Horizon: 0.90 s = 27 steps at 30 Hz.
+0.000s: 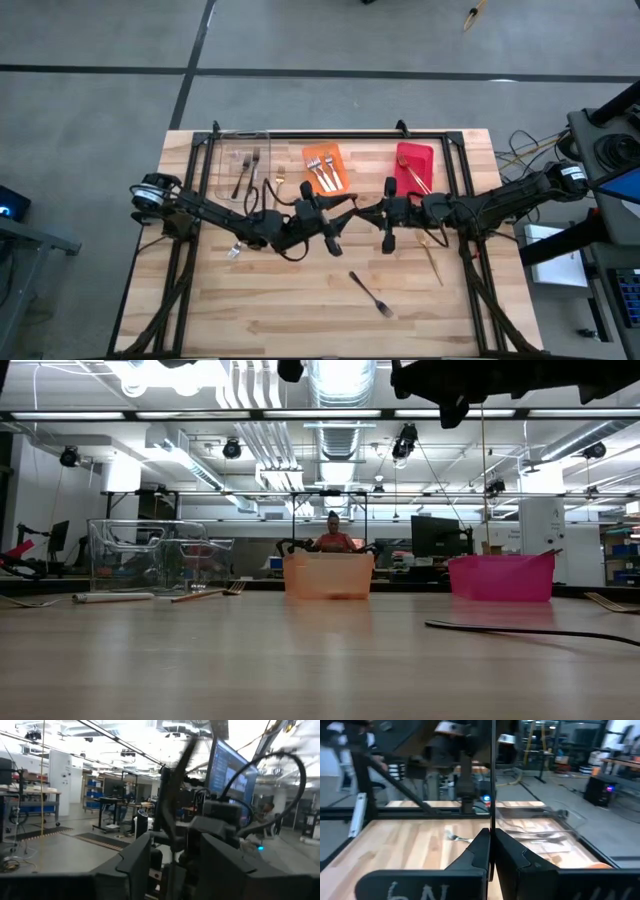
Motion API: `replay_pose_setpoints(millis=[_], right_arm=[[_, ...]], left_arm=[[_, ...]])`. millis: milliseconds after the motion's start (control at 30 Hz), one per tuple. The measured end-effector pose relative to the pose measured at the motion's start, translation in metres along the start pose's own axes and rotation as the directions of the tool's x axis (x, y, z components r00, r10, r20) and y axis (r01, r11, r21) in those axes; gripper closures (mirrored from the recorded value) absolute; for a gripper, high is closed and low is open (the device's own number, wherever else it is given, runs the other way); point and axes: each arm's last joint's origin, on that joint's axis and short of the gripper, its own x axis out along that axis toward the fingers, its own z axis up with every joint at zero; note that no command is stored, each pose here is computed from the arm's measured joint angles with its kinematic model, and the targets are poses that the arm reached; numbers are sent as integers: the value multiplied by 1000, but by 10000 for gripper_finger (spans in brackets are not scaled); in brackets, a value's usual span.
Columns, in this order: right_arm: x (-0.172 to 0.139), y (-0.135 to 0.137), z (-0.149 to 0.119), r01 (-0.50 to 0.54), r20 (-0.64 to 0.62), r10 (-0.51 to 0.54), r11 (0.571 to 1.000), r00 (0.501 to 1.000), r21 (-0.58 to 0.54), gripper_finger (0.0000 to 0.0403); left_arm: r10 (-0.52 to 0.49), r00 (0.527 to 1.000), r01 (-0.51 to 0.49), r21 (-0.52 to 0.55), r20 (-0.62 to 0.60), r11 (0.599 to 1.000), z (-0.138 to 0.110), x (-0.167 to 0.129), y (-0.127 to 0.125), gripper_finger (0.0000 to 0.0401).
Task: Sort silverware by color (type)
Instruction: Put the left black fork into the transparent bin
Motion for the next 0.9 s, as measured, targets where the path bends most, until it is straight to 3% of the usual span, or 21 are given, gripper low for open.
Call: replay_pose_setpoints(millis=[133,400,700,800,900], right_arm=[[0,-2,-1,62,-3,-62,998,998,11,394],[-2,-7,-5,224,-21,-226,973,974,-52,394],[-2,-7,-5,240,-21,-242,968,970,-70,394],[-2,-7,-5,240,-22,-242,968,970,-80,394],[-2,-7,-6,239,-25,-242,967,970,-92,394]], left_arm=[[-1,1000,3,81,-24,997,-3,0,0,238],[177,983,-168,132,-53,977,-7,0,5,237],[198,978,-191,107,-59,976,-28,15,3,236],[206,978,-198,142,-42,970,-28,26,-3,236],[296,955,-287,187,-20,939,-23,38,-11,236]])
